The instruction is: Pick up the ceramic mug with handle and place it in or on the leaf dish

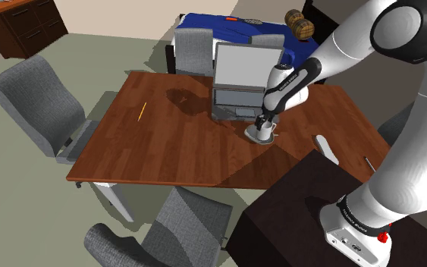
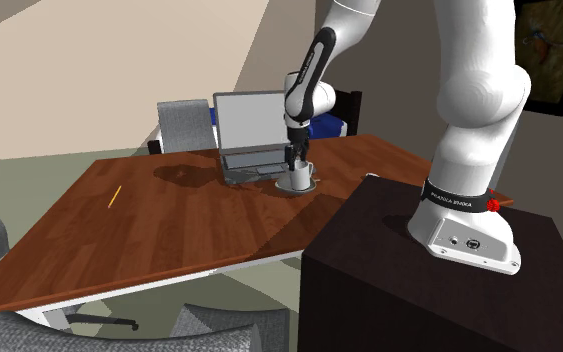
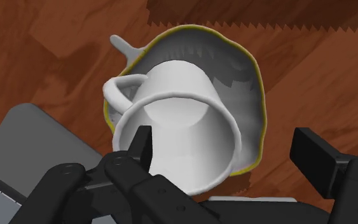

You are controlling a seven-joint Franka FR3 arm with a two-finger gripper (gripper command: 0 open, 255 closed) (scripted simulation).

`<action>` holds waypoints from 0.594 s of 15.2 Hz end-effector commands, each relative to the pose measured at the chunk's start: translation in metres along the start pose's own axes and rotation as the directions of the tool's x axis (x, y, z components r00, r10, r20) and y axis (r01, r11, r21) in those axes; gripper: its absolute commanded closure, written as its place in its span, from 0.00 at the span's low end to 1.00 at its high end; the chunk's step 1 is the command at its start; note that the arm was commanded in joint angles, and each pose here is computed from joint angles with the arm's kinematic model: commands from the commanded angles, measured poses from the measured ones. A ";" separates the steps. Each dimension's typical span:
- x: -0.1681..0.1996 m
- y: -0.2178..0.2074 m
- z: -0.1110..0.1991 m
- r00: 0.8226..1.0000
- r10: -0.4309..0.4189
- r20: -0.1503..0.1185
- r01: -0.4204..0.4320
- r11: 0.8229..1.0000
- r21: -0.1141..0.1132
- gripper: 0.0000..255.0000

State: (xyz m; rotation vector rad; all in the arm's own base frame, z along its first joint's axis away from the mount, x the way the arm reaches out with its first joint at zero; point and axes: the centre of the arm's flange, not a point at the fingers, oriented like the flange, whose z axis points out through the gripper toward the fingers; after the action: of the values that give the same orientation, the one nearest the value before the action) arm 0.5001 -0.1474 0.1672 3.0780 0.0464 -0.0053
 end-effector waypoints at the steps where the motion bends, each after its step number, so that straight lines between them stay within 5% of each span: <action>1: 0.000 0.000 -0.026 1.000 0.000 0.000 0.000 1.000 0.000 0.00; 9: 0.000 0.000 -0.036 1.000 0.000 0.000 0.000 1.000 0.000 0.00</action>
State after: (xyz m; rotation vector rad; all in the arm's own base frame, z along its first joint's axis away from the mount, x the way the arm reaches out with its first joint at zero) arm 0.4998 -0.1449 0.2034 3.0779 0.0466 -0.0054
